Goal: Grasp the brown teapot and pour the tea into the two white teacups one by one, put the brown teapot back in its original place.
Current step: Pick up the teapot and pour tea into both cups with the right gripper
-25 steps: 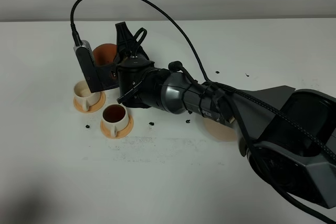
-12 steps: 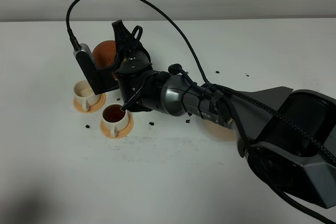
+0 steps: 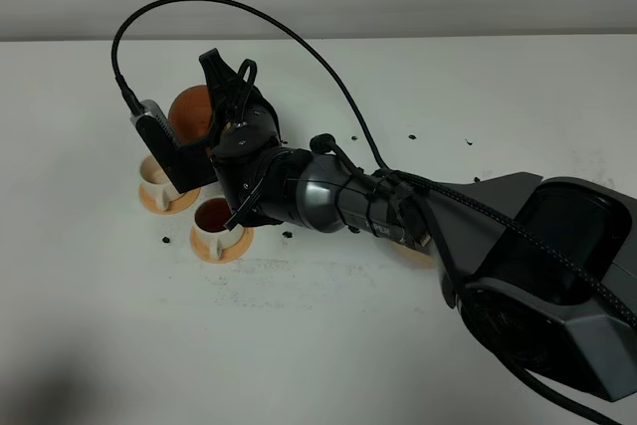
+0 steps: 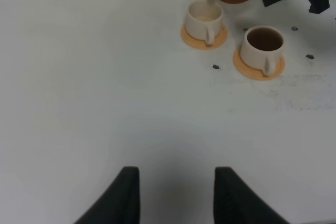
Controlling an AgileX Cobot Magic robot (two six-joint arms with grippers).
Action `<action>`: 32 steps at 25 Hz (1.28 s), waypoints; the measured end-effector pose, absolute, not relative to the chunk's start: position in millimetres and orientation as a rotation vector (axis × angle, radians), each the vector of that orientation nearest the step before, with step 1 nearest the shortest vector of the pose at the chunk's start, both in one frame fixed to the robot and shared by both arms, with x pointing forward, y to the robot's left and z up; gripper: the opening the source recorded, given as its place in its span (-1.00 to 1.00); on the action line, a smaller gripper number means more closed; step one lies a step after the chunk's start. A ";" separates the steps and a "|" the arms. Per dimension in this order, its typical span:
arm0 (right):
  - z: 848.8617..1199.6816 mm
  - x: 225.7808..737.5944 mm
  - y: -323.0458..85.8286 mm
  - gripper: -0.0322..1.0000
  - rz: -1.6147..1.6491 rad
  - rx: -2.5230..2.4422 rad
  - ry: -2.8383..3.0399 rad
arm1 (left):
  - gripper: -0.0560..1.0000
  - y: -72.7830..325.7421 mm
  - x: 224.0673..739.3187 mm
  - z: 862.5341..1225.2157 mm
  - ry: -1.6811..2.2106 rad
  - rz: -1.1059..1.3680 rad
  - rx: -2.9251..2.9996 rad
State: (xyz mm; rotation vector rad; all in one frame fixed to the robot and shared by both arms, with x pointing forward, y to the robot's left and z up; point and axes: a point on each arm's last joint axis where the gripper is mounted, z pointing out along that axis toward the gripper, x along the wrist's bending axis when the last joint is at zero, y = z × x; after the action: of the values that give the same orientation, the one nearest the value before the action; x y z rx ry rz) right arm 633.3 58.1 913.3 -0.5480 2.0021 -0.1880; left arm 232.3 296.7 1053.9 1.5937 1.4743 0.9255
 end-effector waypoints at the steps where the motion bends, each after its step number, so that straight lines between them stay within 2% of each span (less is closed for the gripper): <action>1: 912.7 633.7 57.9 -0.71 -0.198 -0.554 1.995 | -0.20 296.7 232.3 1053.9 1.474 0.926 1.594; 32: 917.2 626.1 70.0 -0.71 -0.296 -0.715 1.865 | -0.20 296.7 232.3 1053.9 1.474 0.926 1.594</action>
State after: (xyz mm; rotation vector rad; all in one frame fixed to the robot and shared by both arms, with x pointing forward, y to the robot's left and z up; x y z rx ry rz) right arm 626.1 70.0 917.2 -0.7152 1.8649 -0.2956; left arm 232.3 296.7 1053.9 1.5937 1.4743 0.9255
